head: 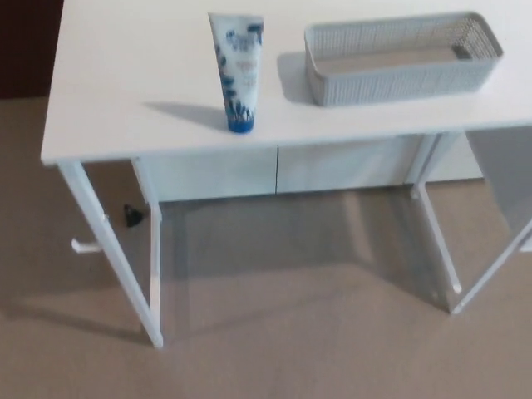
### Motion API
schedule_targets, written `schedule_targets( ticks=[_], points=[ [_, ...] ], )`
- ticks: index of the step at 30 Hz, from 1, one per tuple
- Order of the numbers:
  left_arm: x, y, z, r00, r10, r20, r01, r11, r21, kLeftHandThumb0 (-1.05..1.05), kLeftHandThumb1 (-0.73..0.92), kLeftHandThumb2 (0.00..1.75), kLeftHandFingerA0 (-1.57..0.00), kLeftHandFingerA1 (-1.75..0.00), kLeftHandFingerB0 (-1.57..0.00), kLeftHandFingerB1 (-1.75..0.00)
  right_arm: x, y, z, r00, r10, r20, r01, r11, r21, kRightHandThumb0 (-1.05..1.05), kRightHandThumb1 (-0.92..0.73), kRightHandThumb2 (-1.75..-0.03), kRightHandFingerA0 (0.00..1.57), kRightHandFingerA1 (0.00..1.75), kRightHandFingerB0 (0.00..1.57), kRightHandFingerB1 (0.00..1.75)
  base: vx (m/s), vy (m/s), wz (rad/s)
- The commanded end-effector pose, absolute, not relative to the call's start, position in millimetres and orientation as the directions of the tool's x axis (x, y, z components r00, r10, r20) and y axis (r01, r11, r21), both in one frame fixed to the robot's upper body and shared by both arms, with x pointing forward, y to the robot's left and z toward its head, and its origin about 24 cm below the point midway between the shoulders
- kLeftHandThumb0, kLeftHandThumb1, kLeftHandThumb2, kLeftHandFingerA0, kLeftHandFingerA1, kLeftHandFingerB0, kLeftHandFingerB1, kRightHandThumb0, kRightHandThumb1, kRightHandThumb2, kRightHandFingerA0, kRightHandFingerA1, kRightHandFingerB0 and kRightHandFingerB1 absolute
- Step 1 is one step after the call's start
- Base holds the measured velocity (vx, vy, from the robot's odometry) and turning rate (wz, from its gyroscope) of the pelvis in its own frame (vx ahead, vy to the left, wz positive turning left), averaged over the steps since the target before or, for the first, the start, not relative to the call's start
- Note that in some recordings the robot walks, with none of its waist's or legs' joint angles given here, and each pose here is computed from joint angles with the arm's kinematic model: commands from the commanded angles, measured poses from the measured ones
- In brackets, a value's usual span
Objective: The robot walks towards a table in front, picks a shampoo with left hand and puts it in a small grey container
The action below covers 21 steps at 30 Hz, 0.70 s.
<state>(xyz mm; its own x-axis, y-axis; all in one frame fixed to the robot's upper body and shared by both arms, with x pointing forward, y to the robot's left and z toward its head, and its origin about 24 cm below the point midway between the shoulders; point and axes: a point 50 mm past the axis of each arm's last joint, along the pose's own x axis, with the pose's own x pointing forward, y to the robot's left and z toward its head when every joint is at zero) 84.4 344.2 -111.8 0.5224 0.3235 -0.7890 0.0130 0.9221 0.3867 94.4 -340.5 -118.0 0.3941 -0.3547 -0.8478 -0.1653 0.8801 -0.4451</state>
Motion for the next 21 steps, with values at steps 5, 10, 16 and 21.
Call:
schedule_targets(
  ticks=[5, 10, 16, 21],
  points=[
    [78.0, 349.7, -109.9, 0.509, 0.339, -0.791, 0.025, 0.913, 0.408, -0.31, 0.49, 0.75, -0.63, -0.67, -0.38, -0.5, 94.3, -342.5, -116.5, 0.392, -0.338, -0.856, -0.175, 0.886, -0.43, -0.27, -0.69, -0.59, 0.73, 0.53, 0.52, 0.42, 0.18, -0.086, 0.12],
    [75.2, 349.6, -110.4, 0.503, 0.336, -0.797, 0.035, 0.913, 0.407, -0.26, 0.61, 0.58, -0.67, -0.57, -0.45, -0.41, 89.8, -341.9, -117.9, 0.379, -0.325, -0.866, -0.187, 0.89, -0.416, -0.3, -0.7, -0.6, 0.72, 0.52, 0.53, 0.43, 0.2, -0.134, -0.04],
    [80.1, 350.1, -109.7, 0.505, 0.338, -0.794, 0.028, 0.913, 0.406, -0.25, 0.6, 0.58, -0.68, -0.61, -0.45, -0.41, 92.7, -340.9, -118.0, 0.383, -0.325, -0.865, -0.184, 0.891, -0.416, -0.3, -0.7, -0.6, 0.73, 0.53, 0.53, 0.43, 0.08, -0.014, -0.04],
    [78.6, 350.3, -109.9, 0.501, 0.33, -0.8, 0.034, 0.916, 0.4, -0.25, 0.61, 0.58, -0.68, -0.57, -0.47, -0.41, 92.5, -340.5, -117.9, 0.388, -0.317, -0.866, -0.178, 0.896, -0.407, -0.28, -0.7, -0.6, 0.71, 0.54, 0.51, 0.44, 0.03, 0.117, 0.08]
  ],
)
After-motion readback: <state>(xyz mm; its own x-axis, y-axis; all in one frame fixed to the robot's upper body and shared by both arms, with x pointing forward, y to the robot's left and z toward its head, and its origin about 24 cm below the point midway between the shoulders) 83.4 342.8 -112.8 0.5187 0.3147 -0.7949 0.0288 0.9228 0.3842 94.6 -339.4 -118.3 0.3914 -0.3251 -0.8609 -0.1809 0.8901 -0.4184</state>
